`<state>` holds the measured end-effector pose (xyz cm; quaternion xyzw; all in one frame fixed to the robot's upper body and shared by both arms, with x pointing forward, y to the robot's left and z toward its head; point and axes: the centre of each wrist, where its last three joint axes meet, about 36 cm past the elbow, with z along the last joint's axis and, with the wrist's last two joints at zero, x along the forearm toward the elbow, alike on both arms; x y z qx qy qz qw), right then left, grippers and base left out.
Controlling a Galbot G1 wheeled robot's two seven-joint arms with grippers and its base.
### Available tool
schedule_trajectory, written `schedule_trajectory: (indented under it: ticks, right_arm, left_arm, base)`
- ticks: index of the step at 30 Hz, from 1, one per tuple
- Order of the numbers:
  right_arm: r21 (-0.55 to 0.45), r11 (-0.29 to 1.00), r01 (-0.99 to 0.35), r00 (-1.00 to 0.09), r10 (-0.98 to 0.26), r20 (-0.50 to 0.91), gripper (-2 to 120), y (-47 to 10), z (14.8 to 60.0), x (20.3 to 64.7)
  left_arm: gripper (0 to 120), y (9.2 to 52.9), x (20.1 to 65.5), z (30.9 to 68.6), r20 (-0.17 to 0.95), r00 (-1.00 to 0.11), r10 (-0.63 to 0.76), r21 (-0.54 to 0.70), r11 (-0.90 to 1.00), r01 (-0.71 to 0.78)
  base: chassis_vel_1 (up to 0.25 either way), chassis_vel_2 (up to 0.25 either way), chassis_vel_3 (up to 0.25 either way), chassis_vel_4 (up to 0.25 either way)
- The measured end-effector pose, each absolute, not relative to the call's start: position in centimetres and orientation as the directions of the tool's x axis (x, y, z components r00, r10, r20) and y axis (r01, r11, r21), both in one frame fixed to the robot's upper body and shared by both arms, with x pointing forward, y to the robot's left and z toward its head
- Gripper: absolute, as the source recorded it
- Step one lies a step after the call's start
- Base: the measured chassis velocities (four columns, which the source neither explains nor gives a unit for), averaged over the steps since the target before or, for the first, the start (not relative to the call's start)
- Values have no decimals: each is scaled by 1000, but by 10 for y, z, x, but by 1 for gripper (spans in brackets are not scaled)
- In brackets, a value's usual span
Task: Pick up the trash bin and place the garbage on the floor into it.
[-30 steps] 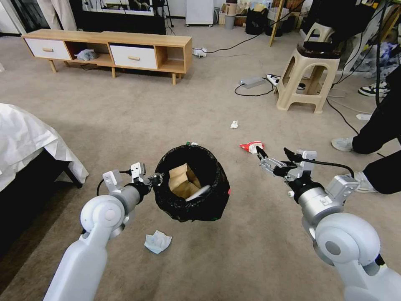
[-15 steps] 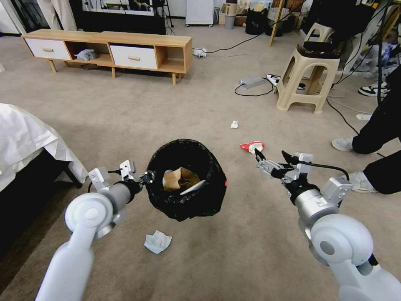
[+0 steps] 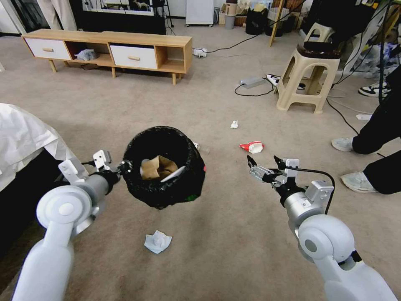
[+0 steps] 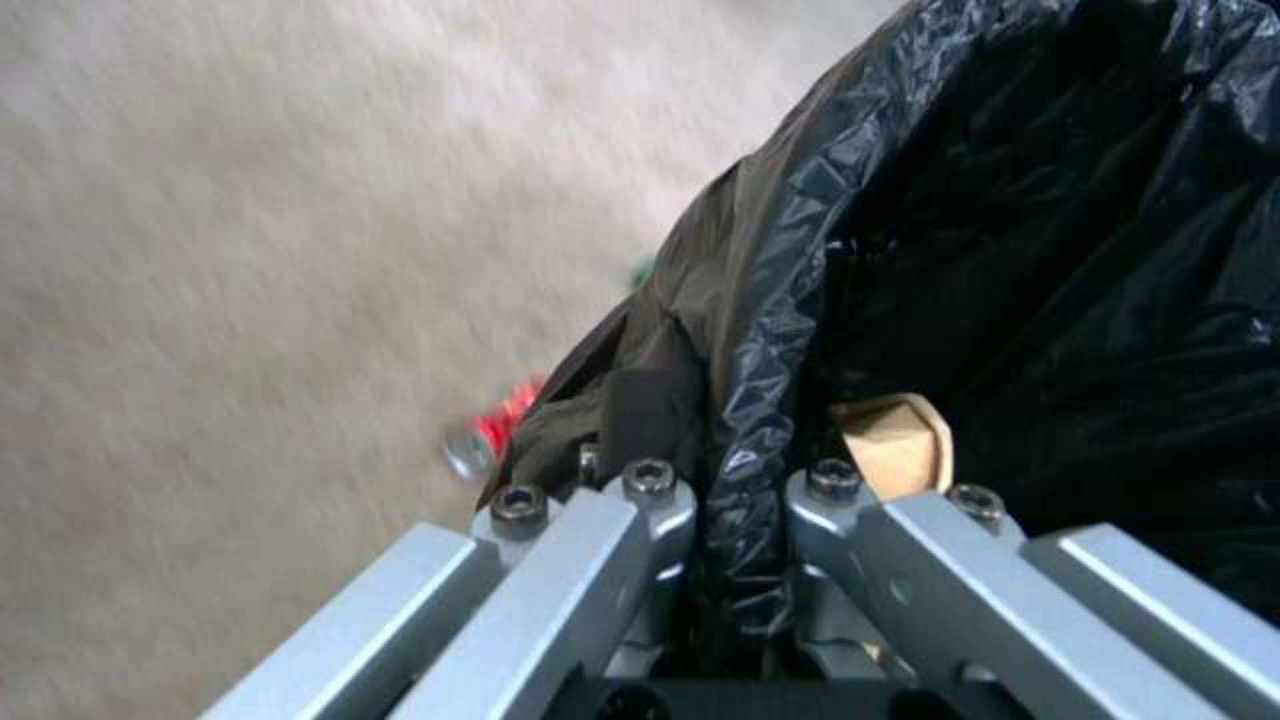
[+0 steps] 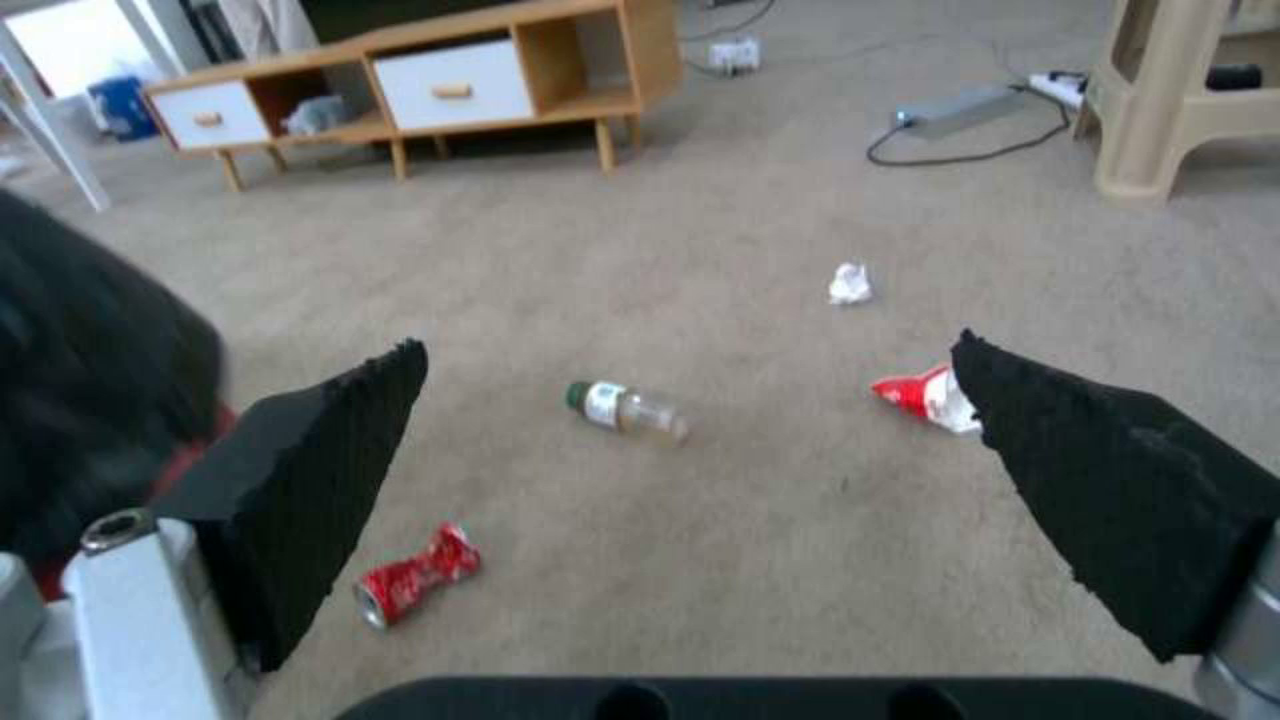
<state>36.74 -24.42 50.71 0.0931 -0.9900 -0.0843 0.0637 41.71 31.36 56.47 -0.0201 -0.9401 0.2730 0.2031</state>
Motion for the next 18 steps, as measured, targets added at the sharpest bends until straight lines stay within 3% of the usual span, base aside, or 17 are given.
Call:
schedule_trajectory:
  ticks: [18]
  right_arm:
    - [124, 958, -257, -923, -282, 262, 100, -193, 430, 398]
  left_arm:
    - [0, 354, 393, 605, 248, -969, 13, -476, 872, -110]
  base:
    - [0, 0, 0, 0]
